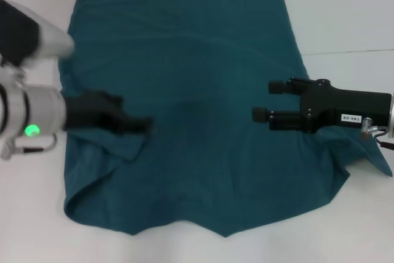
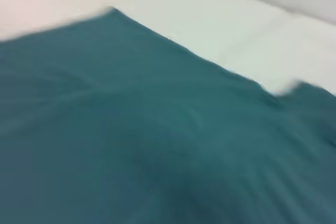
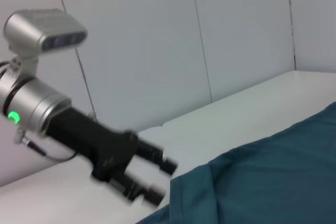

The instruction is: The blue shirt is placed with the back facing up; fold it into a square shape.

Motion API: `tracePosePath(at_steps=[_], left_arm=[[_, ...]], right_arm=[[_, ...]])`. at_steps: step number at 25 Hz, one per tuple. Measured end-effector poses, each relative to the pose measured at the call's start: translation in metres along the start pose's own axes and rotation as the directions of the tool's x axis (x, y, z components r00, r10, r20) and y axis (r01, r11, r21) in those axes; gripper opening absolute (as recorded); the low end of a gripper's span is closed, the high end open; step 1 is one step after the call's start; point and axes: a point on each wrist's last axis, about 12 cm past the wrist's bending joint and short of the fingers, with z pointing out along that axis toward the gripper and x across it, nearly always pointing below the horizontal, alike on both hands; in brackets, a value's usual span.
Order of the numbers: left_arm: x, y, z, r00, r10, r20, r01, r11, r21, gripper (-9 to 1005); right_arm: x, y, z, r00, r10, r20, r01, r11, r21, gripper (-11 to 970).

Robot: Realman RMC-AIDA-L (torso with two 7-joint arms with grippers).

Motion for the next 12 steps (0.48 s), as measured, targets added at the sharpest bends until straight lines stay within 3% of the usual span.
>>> tracePosePath(at_steps=[2, 6, 12], left_arm=[[0.0, 0.006, -0.002, 1.0, -0.03, 0.011, 0.03, 0.999, -0.022, 846], [0.009, 0.052, -0.005, 0.968, -0.251, 0.015, 0.251, 0.959, -0.132, 845], [0.022, 0.076, 0.003, 0.915, -0.403, 0.006, 0.398, 0.901, -0.171, 843]], right_arm=[[0.0, 0.0, 0.0, 1.0, 0.002, 0.002, -0.002, 1.0, 0.001, 913], [0.001, 0.0, -0.002, 1.0, 0.003, 0.006, -0.003, 1.0, 0.004, 913], [0.004, 0.001, 0.0, 1.0, 0.002, 0.008, -0.002, 1.0, 0.0, 913]])
